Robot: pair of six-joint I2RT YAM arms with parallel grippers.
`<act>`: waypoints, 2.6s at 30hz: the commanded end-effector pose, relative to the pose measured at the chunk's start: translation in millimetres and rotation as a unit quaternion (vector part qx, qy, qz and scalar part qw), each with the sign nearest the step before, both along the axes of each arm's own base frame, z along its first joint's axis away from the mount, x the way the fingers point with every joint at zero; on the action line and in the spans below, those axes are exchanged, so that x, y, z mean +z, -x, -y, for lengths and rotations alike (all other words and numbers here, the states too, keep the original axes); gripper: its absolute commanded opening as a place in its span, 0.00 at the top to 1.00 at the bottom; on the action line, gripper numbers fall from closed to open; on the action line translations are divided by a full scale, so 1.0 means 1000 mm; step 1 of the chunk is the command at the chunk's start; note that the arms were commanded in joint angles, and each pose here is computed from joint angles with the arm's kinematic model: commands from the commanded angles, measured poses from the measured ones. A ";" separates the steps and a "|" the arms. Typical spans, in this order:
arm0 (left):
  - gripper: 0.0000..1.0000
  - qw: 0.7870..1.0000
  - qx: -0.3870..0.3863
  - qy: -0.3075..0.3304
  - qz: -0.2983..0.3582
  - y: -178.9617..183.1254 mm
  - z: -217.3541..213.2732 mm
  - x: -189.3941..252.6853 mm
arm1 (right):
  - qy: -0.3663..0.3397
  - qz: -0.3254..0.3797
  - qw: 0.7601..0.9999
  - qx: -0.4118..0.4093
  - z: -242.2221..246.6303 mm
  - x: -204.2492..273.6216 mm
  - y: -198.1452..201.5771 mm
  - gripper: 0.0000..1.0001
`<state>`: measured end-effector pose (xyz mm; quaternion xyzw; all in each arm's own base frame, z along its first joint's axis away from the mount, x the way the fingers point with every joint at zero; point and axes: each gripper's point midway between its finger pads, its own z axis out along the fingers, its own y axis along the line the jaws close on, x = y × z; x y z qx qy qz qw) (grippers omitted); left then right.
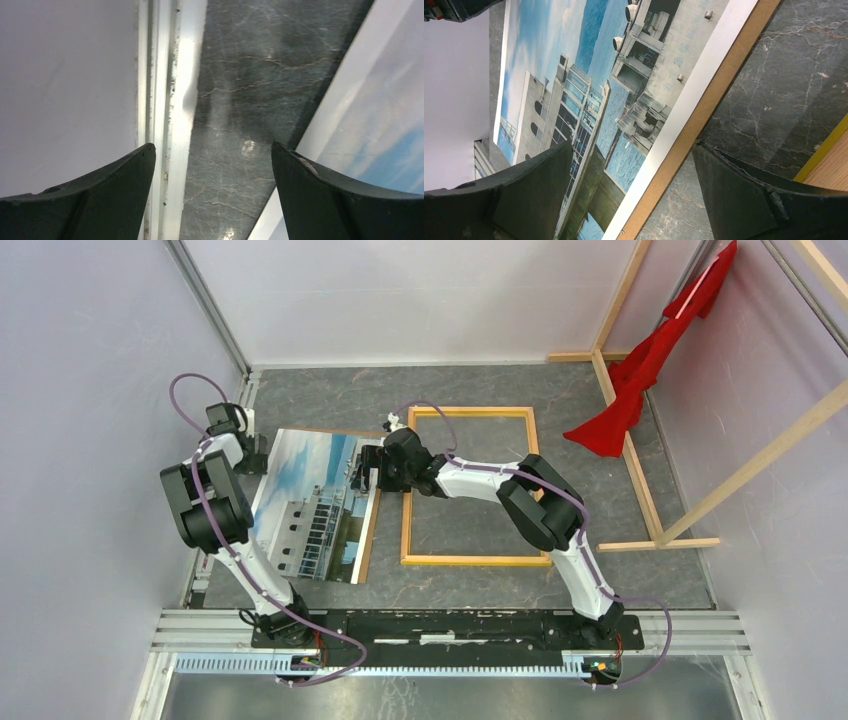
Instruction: Put the photo into the frame
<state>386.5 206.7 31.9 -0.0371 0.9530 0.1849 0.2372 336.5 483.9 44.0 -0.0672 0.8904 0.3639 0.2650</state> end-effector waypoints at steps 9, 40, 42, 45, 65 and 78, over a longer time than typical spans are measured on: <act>0.08 0.997 -0.027 0.065 -0.016 0.010 0.039 -0.011 | 0.078 -0.109 0.991 0.008 0.033 -0.074 0.045 0.02; 0.08 0.998 -0.050 0.035 -0.014 0.012 0.048 -0.001 | 0.145 -0.070 0.984 -0.073 0.077 -0.080 -0.027 0.02; 0.08 0.998 -0.052 0.035 -0.016 0.012 0.048 -0.003 | 0.140 -0.071 0.984 -0.080 0.077 -0.081 -0.032 0.02; 0.08 0.998 -0.055 0.035 -0.020 0.012 0.051 -0.005 | 0.132 -0.071 0.985 -0.088 0.073 -0.083 -0.038 0.02; 0.10 0.995 -0.081 0.032 -0.057 0.024 0.066 -0.029 | 0.047 -0.025 0.994 -0.097 0.040 -0.048 -0.053 0.19; 0.10 0.993 -0.091 0.033 -0.071 0.028 0.074 -0.039 | 0.069 0.074 0.992 -0.076 0.016 0.001 -0.053 0.20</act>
